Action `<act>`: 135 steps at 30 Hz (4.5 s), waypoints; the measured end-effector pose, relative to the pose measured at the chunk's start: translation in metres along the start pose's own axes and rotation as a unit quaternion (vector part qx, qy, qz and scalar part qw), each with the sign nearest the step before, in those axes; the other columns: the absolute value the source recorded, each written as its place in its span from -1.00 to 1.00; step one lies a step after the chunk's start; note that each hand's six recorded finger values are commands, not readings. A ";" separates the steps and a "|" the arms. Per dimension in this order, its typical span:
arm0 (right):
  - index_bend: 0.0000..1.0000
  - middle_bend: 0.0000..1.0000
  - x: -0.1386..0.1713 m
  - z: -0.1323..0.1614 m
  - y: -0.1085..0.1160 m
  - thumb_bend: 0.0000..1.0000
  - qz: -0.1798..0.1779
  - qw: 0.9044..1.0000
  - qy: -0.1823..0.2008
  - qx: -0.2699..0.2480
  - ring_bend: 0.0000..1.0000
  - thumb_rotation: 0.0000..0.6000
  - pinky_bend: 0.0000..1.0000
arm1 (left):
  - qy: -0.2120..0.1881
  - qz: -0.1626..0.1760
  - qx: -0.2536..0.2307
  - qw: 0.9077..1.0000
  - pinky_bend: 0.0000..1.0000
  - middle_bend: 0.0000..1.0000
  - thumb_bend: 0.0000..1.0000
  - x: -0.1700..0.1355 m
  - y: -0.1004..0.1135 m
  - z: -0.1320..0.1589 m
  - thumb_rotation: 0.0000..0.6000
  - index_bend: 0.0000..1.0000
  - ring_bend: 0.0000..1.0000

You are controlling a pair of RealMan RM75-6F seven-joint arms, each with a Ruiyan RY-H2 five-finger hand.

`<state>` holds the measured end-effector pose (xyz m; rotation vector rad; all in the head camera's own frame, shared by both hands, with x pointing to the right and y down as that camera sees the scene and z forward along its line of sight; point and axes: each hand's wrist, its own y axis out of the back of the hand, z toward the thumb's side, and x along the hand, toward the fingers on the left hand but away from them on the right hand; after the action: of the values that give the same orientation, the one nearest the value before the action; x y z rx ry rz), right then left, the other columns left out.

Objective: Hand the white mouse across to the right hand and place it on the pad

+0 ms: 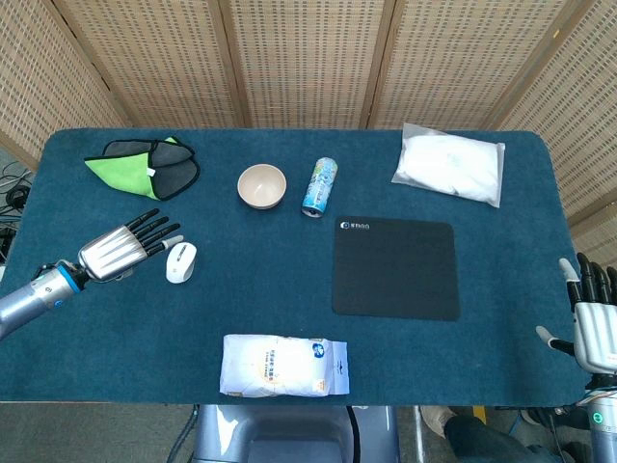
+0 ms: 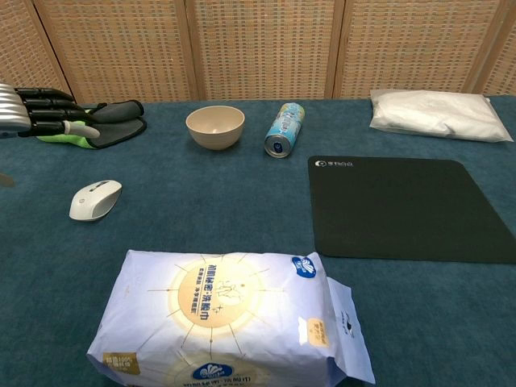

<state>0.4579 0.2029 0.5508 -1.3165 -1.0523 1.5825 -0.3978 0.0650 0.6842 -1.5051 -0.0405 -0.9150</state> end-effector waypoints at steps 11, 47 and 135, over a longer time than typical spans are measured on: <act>-1.00 -1.00 -0.005 -0.006 -0.004 -1.00 0.005 1.000 -0.012 0.002 -1.00 1.00 -1.00 | -0.007 -0.053 0.029 0.998 -0.96 -1.00 -0.87 0.034 -0.012 0.001 1.00 -1.00 -1.00; -1.00 -1.00 -0.024 0.013 0.005 -1.00 0.001 1.000 0.008 -0.026 -1.00 1.00 -1.00 | -0.068 -0.091 0.090 0.989 -0.65 -0.78 -0.60 0.071 -0.027 0.041 1.00 -0.54 -0.81; -1.00 -1.00 -0.019 -0.018 0.016 -1.00 0.006 0.998 -0.024 -0.053 -1.00 1.00 -1.00 | -0.160 0.204 0.128 0.957 -0.58 -1.00 -0.98 0.180 0.156 0.102 1.00 -1.00 -1.00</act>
<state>0.4769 0.1811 0.5395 -1.3633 -1.1749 1.5922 -0.1413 0.0346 0.6683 -1.3376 -0.0766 -0.3160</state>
